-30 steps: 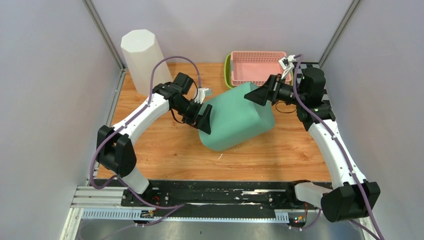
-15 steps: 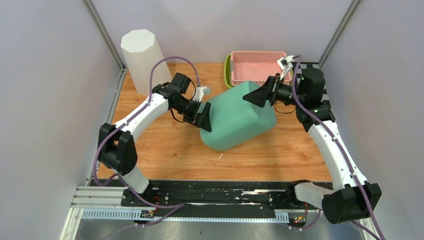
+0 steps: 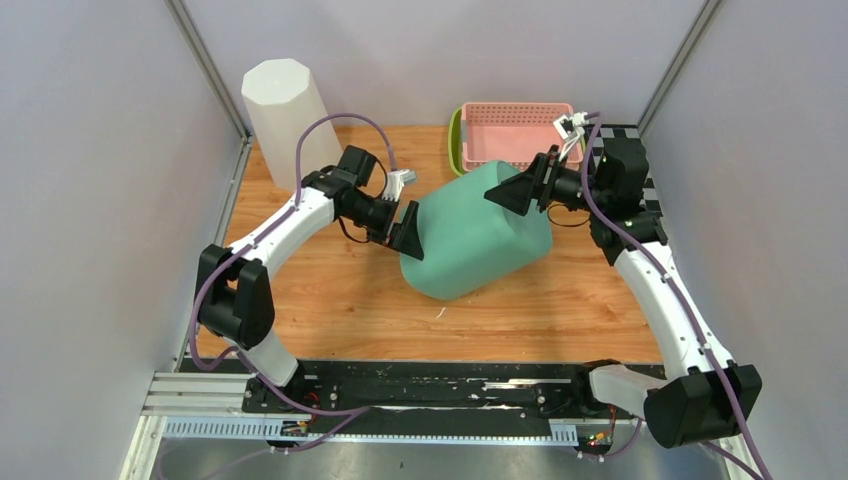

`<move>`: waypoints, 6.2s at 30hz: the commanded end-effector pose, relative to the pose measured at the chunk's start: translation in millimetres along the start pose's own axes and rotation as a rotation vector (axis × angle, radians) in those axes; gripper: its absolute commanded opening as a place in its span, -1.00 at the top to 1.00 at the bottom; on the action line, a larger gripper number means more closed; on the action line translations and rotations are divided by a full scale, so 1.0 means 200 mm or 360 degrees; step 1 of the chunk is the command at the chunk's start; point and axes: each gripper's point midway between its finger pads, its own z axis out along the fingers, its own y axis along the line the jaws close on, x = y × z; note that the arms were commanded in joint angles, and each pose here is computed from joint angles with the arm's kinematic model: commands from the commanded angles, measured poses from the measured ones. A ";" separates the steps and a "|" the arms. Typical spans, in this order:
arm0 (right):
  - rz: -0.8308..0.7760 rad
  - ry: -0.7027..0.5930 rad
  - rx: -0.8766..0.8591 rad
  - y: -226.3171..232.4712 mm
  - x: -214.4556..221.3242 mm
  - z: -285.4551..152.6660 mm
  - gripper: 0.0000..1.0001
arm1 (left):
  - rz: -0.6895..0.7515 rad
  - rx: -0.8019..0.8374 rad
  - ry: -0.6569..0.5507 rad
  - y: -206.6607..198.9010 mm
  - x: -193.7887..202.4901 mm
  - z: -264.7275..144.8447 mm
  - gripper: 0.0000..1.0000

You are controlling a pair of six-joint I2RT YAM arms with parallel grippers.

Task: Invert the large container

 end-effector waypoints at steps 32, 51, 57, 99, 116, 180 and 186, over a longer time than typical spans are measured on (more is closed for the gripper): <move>0.0012 0.0265 -0.0255 0.12 0.32 0.04 -0.84 | 0.0629 0.0266 -0.0277 -0.17 -0.13 -0.11 -1.00; 0.0004 0.0238 -0.0204 0.08 0.36 0.06 -0.87 | 0.0527 0.0194 -0.0285 -0.05 -0.11 -0.02 -1.00; 0.0022 0.0245 -0.0186 0.06 0.36 0.08 -0.87 | 0.0523 0.0097 -0.0311 0.00 -0.13 -0.01 -1.00; -0.0314 0.0299 -0.0169 0.12 0.37 0.00 -1.00 | 0.0732 0.0104 -0.0395 -0.13 -0.16 -0.18 -1.00; -0.1040 0.0408 -0.0250 0.15 0.61 -0.25 -0.99 | 0.0963 0.0046 -0.0470 -0.23 -0.16 -0.31 -1.00; -0.1030 0.0191 0.0583 -0.39 0.46 -0.25 -1.00 | 0.1166 -0.0392 -0.0717 -0.71 -0.82 0.09 -1.00; -0.1029 0.0186 0.0583 -0.39 0.45 -0.25 -1.00 | 0.1121 -0.0520 -0.0693 -0.64 -0.86 0.17 -1.00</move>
